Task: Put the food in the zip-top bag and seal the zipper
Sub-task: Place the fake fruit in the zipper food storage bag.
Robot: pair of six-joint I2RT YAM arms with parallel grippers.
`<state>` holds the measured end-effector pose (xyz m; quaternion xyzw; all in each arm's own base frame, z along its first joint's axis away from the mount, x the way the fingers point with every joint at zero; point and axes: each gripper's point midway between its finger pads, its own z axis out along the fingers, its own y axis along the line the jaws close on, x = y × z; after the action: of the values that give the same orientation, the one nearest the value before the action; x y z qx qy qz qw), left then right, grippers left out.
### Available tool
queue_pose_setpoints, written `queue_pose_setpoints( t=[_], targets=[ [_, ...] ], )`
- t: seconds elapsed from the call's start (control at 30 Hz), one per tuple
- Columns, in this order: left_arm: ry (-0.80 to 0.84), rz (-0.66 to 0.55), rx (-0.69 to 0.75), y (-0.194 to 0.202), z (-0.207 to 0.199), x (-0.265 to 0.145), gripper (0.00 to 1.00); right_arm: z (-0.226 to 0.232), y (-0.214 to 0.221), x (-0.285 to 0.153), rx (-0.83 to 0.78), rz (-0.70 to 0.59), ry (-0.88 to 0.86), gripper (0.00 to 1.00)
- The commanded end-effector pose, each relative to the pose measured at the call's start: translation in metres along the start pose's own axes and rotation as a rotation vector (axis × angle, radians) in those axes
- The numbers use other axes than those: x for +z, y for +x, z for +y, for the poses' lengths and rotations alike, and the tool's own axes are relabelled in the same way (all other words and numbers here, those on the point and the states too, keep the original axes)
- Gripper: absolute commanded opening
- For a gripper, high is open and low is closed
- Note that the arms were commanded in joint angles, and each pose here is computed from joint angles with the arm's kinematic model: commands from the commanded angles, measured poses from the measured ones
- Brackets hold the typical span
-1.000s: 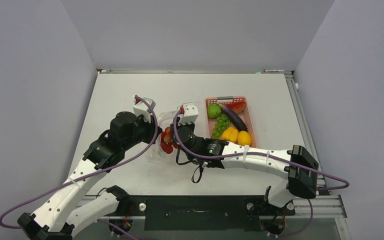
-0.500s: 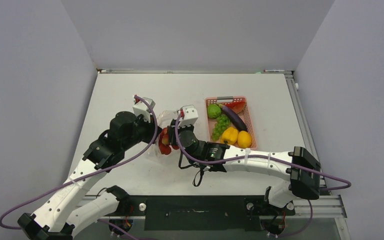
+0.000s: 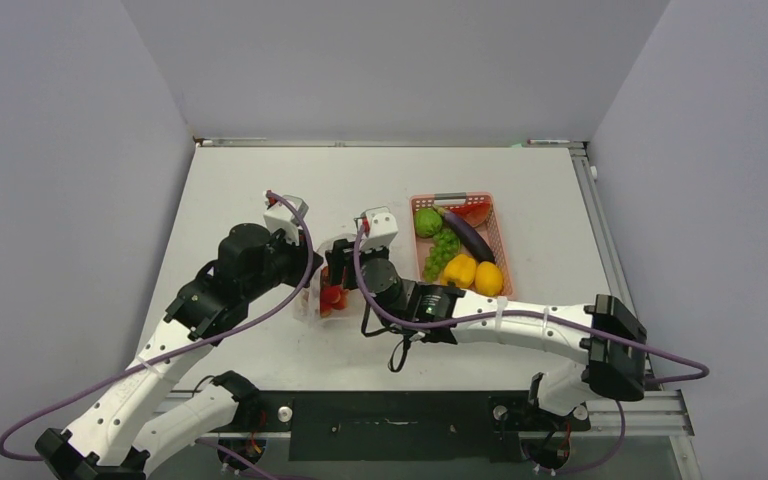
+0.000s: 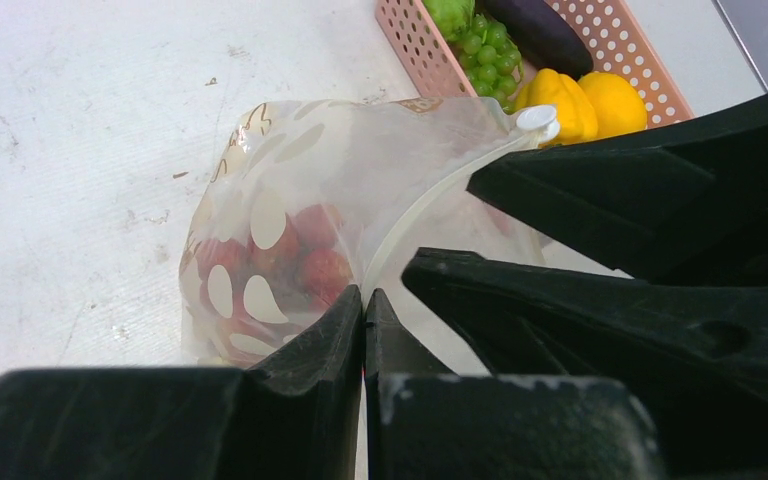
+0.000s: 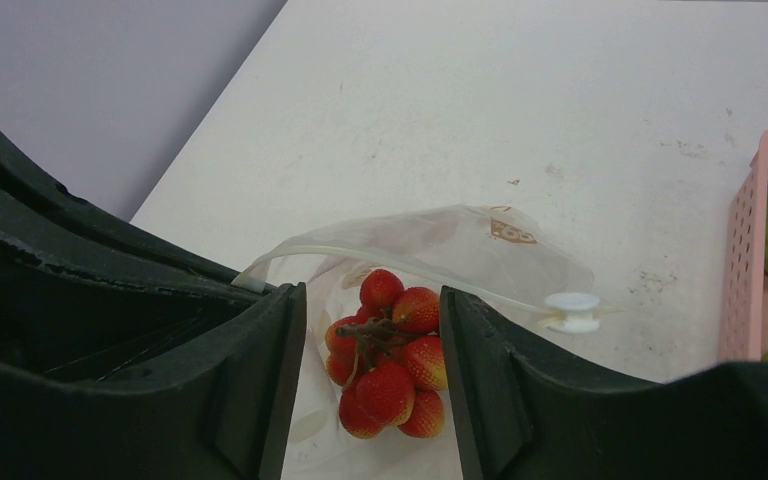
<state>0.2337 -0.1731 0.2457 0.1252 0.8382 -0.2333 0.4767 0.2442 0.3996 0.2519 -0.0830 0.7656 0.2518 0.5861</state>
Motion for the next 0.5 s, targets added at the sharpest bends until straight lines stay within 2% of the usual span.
queue_pose_setpoints(
  t=[0.0, 0.47],
  targets=[
    [0.025, -0.072, -0.008, -0.019, -0.005, -0.002, 0.0, -0.001, -0.047, -0.022, 0.066, -0.085, -0.039, 0.52],
    [-0.001, -0.066, -0.011, -0.018, 0.0, 0.0, 0.0, -0.068, -0.06, -0.05, -0.01, -0.06, 0.067, 0.56]
  ],
)
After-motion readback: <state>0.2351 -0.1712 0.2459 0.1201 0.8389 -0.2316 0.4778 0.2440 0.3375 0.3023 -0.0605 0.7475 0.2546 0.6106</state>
